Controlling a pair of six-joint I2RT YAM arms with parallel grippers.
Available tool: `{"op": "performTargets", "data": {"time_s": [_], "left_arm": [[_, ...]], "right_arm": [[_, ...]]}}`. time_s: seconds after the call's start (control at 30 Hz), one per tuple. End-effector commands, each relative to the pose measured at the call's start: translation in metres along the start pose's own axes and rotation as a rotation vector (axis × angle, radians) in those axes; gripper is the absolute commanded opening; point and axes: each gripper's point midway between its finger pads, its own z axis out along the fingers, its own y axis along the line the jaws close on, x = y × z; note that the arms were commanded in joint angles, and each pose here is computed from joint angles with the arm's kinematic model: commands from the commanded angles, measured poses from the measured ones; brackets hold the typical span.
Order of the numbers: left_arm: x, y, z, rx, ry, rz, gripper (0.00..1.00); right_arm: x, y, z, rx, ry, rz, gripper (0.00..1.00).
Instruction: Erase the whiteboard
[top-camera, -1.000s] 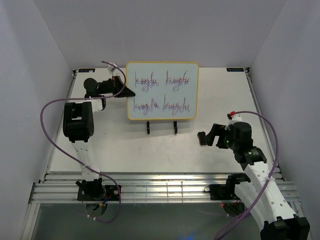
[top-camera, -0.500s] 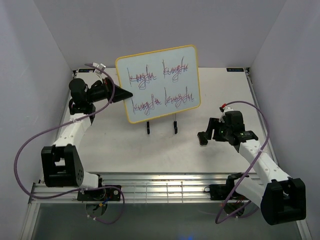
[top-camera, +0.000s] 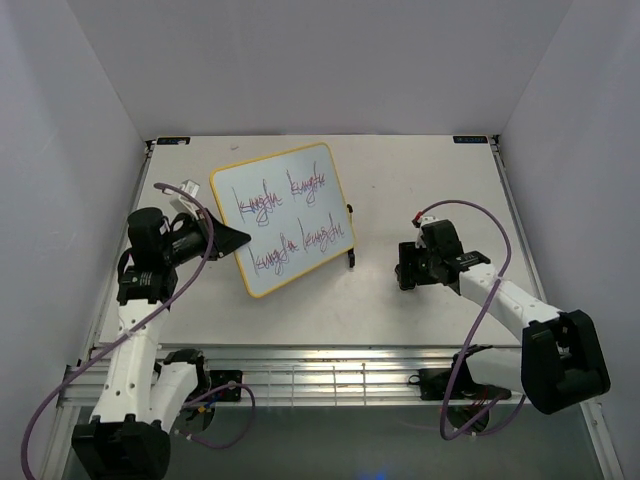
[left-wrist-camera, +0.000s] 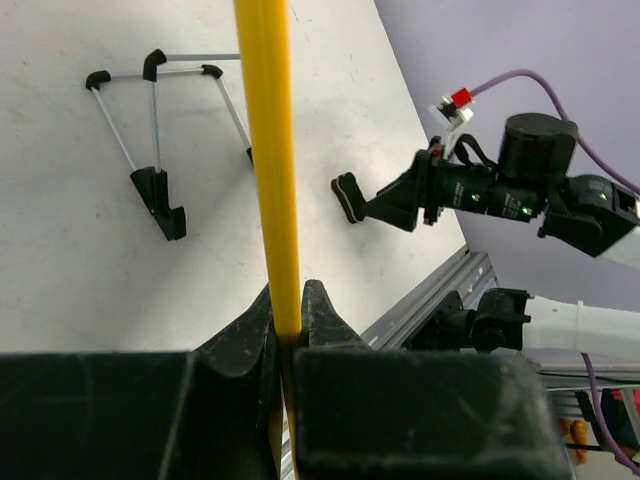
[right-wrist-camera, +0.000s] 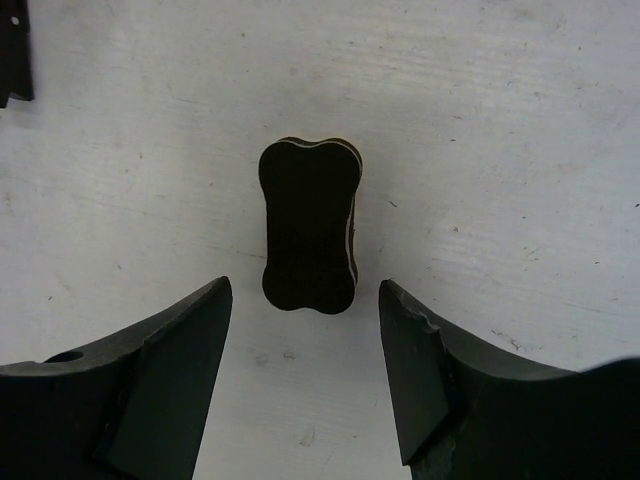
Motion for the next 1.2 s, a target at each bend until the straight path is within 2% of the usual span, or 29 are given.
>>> {"op": "performTargets", "data": {"time_s": [0.0, 0.27, 0.53, 0.8, 0.83, 0.9, 1.17], "left_arm": [[0.006, -0.029, -0.014, 0.081, -0.001, 0.098, 0.00], [0.053, -0.050, -0.021, 0.164, 0.124, 0.127, 0.00], [0.077, -0.038, -0.024, 0.118, 0.178, 0.091, 0.00], [0.091, -0.031, -0.021, 0.117, 0.221, 0.070, 0.00], [0.092, -0.030, -0.020, 0.115, 0.224, 0.066, 0.00], [0.091, -0.030, -0.020, 0.113, 0.223, 0.071, 0.00], [0.092, -0.019, -0.015, 0.073, 0.230, 0.070, 0.00]], "right_arm": [[-0.022, -0.003, 0.006, 0.041, -0.035, -0.052, 0.66], [-0.021, -0.004, 0.020, 0.058, 0.011, -0.072, 0.63], [-0.019, -0.008, 0.035, 0.084, 0.034, -0.082, 0.51], [-0.021, -0.007, 0.037, 0.080, 0.028, -0.088, 0.50], [-0.021, -0.007, 0.037, 0.080, 0.028, -0.091, 0.49], [-0.023, -0.007, 0.036, 0.080, 0.023, -0.091, 0.39], [-0.045, 0.005, 0.011, 0.058, -0.057, -0.097, 0.37]]}}
